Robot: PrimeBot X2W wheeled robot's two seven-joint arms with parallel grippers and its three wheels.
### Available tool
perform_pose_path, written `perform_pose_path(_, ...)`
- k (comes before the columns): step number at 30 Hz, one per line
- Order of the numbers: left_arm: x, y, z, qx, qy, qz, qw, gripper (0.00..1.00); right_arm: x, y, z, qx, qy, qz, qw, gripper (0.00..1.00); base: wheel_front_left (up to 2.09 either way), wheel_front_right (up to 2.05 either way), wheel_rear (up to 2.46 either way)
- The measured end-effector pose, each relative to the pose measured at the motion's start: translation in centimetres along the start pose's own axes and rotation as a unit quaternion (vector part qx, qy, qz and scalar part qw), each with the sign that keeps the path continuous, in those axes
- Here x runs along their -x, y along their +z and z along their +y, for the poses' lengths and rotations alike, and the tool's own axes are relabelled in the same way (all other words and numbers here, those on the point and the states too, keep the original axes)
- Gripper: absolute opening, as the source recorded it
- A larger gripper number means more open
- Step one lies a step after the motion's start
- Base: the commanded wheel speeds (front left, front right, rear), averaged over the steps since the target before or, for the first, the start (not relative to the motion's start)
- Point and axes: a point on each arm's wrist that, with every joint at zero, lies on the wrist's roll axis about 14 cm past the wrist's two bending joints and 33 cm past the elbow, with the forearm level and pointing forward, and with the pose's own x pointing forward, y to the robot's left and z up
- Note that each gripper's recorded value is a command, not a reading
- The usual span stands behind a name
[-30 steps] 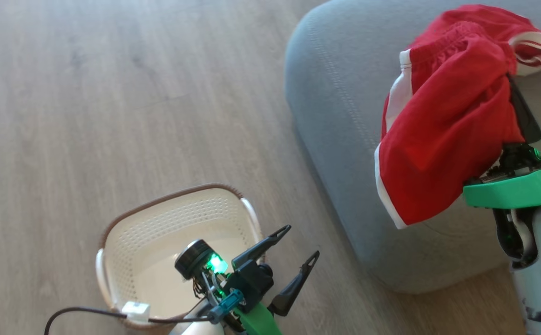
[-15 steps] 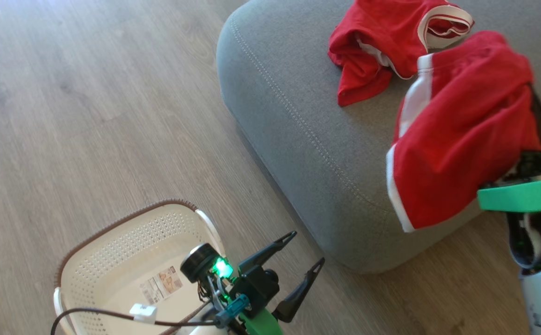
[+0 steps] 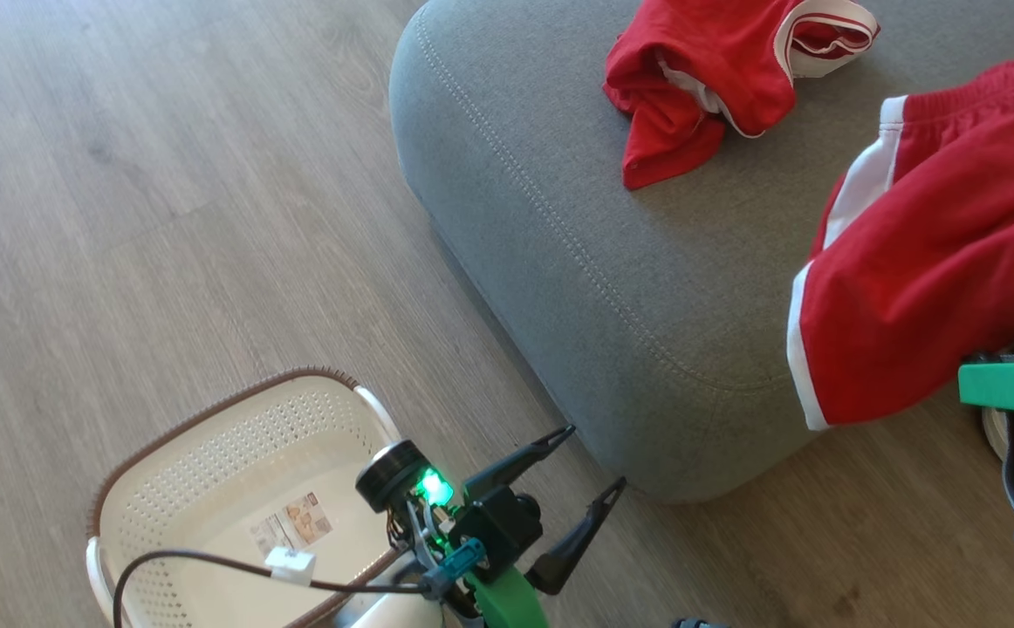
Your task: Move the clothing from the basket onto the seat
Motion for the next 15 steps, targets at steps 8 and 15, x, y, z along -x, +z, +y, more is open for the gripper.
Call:
perform_pose_path(8, 0.1, 0.1, 0.8, 0.003, 0.014, -0.001, 1.0, 1.0, 0.3, -0.6, -0.2, 0.006, 0.002, 0.011, 1.0, 0.0, 0.0, 0.0, 0.0)
perform_pose_path(15, 0.3, -0.6, 1.8, 0.011, 0.025, 0.002, 1.0, 1.0, -1.0, -1.1, -1.2, 0.04, 0.009, 0.024, 0.999, 0.0, 0.0, 0.0, 0.0)
